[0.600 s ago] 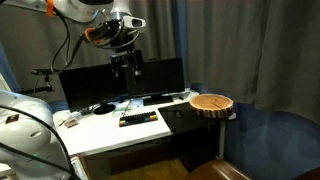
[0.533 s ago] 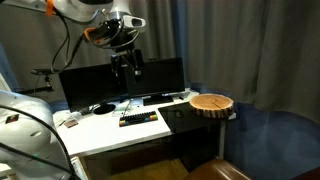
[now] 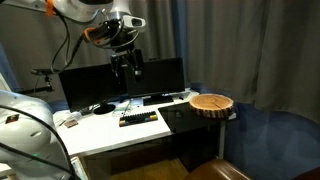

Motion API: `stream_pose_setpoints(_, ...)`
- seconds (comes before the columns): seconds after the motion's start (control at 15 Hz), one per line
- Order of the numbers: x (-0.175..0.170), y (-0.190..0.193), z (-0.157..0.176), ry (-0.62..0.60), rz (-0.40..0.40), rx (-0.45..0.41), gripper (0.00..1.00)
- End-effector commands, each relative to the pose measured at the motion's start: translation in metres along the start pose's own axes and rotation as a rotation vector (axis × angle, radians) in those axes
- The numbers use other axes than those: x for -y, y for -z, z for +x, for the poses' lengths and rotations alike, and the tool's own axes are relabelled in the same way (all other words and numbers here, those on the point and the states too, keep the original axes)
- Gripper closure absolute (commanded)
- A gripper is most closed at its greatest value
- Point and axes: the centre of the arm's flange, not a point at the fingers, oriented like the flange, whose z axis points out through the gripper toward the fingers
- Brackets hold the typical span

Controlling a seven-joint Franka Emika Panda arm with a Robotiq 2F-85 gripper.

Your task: Move the wood stamp shaped cushion to the left

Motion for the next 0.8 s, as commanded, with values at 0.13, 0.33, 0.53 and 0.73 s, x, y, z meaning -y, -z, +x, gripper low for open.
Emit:
stream_pose_setpoints(0.13, 0.0, 0.0, 0.0, 0.0, 0.0, 0.0, 0.0)
stream_pose_setpoints(0.33, 0.0, 0.0, 0.0, 0.0, 0.0, 0.0, 0.0)
stream_pose_setpoints(0.53, -0.007, 0.007, 0.035, -0.034, 0.111, -0.076, 0.0)
stream_pose_setpoints(0.73, -0.021, 0.009, 0.077, -0.084, 0.246, -0.169, 0.0)
